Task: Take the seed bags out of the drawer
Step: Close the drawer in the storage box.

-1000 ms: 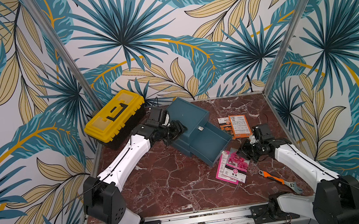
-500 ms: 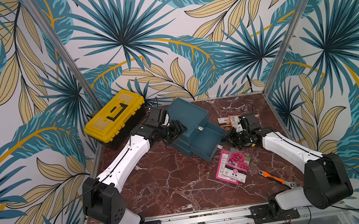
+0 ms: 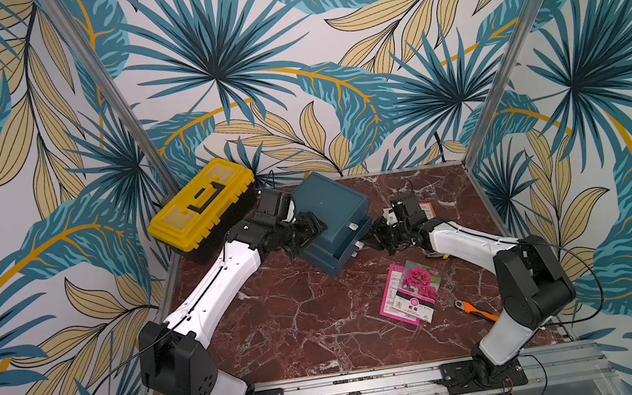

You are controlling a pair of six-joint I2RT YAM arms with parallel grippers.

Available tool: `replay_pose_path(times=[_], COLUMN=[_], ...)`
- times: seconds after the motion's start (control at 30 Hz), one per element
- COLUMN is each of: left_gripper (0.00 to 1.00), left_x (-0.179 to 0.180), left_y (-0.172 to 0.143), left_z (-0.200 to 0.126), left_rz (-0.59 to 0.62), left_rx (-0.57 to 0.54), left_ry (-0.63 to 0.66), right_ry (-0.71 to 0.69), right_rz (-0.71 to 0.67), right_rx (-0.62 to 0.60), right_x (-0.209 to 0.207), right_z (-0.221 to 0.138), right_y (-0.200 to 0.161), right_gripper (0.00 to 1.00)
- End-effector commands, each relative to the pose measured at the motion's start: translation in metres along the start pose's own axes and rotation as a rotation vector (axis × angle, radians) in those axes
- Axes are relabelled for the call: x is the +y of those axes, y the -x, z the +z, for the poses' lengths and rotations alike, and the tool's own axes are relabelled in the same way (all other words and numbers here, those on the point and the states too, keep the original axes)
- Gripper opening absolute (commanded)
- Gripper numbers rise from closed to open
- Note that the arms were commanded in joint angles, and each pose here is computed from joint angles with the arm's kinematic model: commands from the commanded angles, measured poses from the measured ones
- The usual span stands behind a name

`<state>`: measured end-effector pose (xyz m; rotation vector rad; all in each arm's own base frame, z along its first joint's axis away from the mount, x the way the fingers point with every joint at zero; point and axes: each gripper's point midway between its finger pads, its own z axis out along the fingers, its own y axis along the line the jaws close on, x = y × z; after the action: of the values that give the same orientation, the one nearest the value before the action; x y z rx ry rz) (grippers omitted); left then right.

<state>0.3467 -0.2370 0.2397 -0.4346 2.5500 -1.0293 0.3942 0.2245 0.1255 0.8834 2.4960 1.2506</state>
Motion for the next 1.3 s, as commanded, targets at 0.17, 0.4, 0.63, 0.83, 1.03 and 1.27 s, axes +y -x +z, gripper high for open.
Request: replay_pose_path(times=[0.17, 0.4, 0.63, 0.83, 1.03, 1.27], left_gripper=[0.71, 0.73, 0.73, 0.70, 0.68, 0.67], left_x=[0.008, 0.010, 0.005, 0.000, -0.002, -0.001], left_y=[0.002, 0.012, 0.026, 0.032, 0.033, 0.035], left_z=[-0.015, -0.016, -0.011, -0.005, 0.002, 0.008], left_rz=[-0.001, 0.000, 0.012, 0.012, -0.003, -0.018], left_rx=[-0.034, -0.046, -0.047, -0.042, -0.031, -0.025], left_ry=[0.023, 0.035, 0.034, 0.021, 0.009, -0.001], right_ry=[0.119, 0.097, -0.003, -0.021, -0.023, 0.007], right_rz=[0.032, 0.017, -0.015, 0.010, 0.014, 0.046], right_rx=[0.016, 0.022, 0.003, 0.005, 0.005, 0.012], right_x=[0.035, 0.027, -0.010, -0.036, -0.048, -0.054], right_z=[0.021, 0.023, 0.009, 0.020, 0.035, 0.052], right_y=[0.006, 0.002, -0.009, -0.011, -0.007, -0.005], right_gripper=[0.06, 0.10, 0.37, 0.40, 0.46, 0.41])
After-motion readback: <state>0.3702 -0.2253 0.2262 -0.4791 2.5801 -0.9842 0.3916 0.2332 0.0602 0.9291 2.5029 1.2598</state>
